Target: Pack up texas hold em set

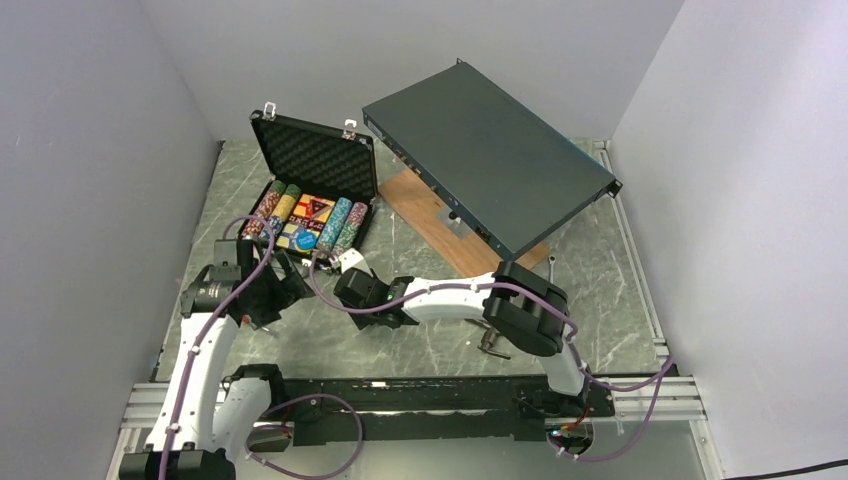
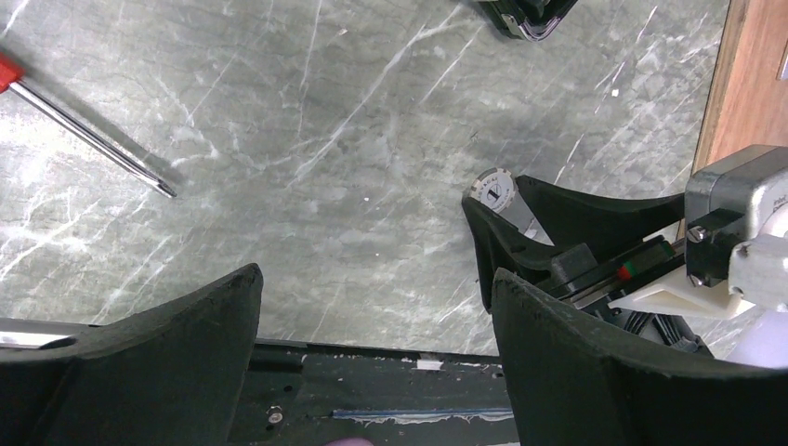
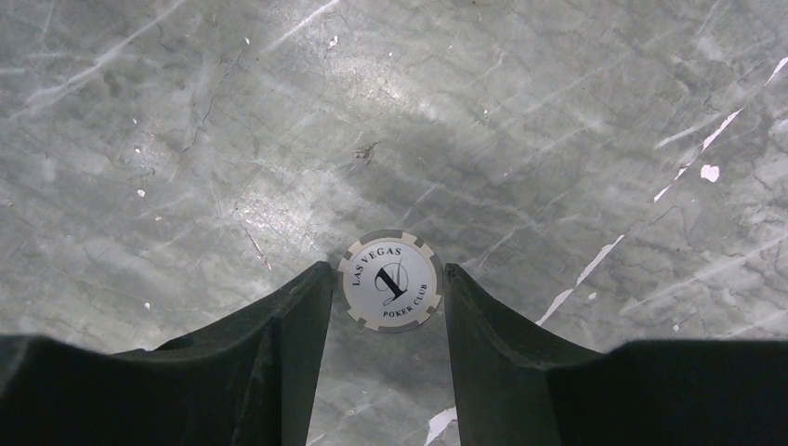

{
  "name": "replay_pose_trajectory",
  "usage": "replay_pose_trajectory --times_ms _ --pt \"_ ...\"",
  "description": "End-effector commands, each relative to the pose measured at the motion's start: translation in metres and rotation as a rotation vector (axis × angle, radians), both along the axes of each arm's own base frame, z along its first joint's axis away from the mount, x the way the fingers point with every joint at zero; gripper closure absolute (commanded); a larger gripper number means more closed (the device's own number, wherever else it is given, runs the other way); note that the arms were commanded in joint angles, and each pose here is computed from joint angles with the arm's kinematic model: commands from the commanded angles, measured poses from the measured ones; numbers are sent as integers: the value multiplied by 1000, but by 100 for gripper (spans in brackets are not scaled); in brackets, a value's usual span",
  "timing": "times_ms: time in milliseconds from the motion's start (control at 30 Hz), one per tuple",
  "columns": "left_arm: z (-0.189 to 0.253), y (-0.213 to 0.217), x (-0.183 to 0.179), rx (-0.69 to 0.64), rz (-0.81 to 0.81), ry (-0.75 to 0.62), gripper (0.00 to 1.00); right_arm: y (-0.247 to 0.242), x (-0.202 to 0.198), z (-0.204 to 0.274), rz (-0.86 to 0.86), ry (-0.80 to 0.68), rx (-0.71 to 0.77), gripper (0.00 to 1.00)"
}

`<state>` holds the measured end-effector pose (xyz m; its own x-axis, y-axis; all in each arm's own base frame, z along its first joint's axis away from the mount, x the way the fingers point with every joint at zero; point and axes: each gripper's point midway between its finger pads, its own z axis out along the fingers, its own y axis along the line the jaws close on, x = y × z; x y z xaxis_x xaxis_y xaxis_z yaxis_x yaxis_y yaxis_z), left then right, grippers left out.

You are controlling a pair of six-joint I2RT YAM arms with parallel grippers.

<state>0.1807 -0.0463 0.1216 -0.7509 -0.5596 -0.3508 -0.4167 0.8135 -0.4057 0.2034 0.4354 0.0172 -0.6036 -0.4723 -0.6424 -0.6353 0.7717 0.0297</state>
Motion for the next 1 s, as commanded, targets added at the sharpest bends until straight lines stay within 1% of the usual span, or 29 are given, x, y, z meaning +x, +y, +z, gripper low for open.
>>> replay_pose_trajectory --times_ms 0,233,333,533,667,800,967 --pt "-1 -4 -4 -24 5 8 6 -34 -28 -36 40 95 -155 50" --pt "-3 -5 -4 -35 6 10 6 -39 -32 -40 37 98 -160 50" --pt "-4 -9 -5 -55 -7 14 6 -39 -30 -40 35 89 -162 54" --pt "-9 -30 -4 -158 -85 14 7 -39 -22 -28 27 43 -146 59" --pt "-13 -42 -4 -224 -134 18 7 -41 -16 -18 16 4 -133 61" --pt "-15 -55 -5 -301 -183 15 8 -42 -15 -8 22 -17 -101 62" --pt "-24 -65 -7 -373 -195 30 8 -44 -14 10 21 -53 -40 62"
